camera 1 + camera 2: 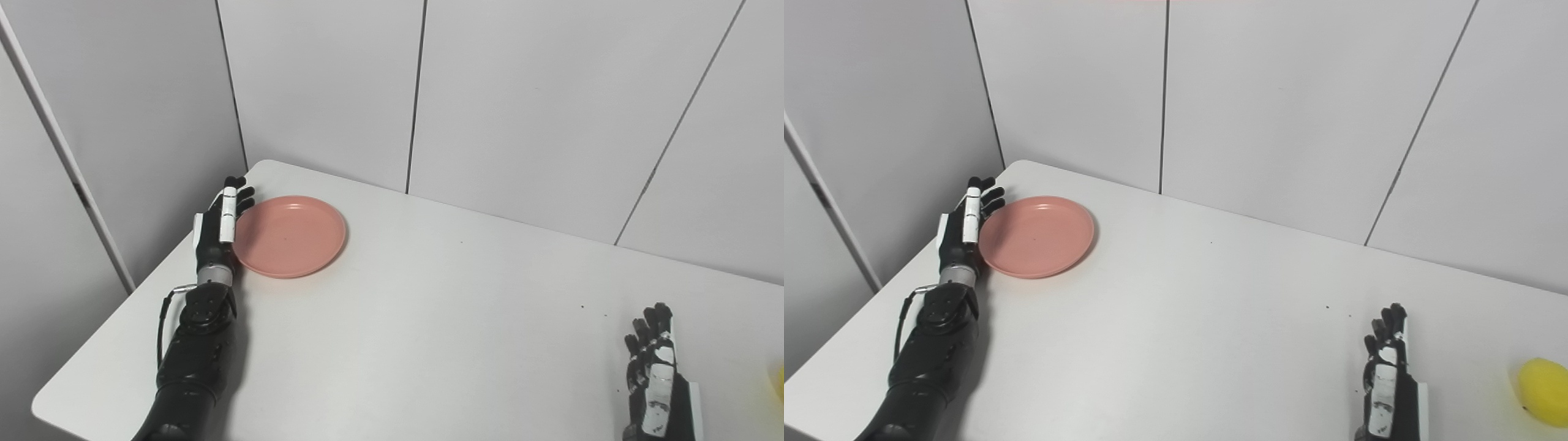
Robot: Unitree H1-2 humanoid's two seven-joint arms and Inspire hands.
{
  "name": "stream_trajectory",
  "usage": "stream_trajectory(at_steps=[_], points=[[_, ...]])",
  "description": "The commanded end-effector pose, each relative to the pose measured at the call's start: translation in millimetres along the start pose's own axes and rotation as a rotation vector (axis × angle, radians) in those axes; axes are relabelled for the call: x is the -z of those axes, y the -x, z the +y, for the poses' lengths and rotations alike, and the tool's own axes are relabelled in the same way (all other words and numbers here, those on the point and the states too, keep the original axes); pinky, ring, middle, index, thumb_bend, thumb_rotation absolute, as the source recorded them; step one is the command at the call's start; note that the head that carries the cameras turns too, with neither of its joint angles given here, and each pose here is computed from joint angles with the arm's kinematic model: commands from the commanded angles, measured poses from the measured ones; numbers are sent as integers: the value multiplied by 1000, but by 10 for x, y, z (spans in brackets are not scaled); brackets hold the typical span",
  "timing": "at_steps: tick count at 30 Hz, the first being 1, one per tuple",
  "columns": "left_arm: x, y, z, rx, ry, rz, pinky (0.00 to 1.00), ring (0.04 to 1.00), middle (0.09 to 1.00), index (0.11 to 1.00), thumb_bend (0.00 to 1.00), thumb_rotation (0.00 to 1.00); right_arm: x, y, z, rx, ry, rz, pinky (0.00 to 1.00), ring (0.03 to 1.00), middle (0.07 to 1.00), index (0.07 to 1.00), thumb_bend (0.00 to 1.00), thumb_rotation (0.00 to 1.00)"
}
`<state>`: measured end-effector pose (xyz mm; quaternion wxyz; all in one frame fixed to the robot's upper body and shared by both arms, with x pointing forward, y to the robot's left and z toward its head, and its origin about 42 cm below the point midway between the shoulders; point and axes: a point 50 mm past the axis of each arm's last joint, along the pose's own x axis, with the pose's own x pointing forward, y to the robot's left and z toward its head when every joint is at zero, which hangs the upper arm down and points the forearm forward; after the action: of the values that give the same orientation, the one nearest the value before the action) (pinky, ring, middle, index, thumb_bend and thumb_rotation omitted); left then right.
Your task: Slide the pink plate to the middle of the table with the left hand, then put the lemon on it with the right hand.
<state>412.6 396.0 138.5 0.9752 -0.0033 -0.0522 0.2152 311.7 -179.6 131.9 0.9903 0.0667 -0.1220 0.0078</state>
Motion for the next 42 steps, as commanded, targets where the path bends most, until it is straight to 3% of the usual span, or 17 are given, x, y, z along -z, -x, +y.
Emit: stream_trajectory(at_steps=[1,6,19,30,42], points=[[-153,-60,-161,58,16,-70,826,830,818,797,623,1000,-85,-36,20,0,-9,-33,1000,1000,1000,1000,674,984],[-132,-20,-229,94,26,-67,874,823,811,793,647,1000,-94,-33,19,1,-9,-31,1000,1000,1000,1000,677,984],[-177,181,-505,187,65,-62,821,812,806,791,629,1000,-99,-28,29,2,-2,-30,1000,1000,1000,1000,686,982],[-167,377,-808,267,88,-29,836,828,817,802,609,1000,-70,-41,37,8,-1,-44,1000,1000,1000,1000,701,971],[-167,565,-1084,334,114,-3,830,824,815,802,646,1000,-38,-42,77,19,6,-47,1000,1000,1000,996,678,995]])
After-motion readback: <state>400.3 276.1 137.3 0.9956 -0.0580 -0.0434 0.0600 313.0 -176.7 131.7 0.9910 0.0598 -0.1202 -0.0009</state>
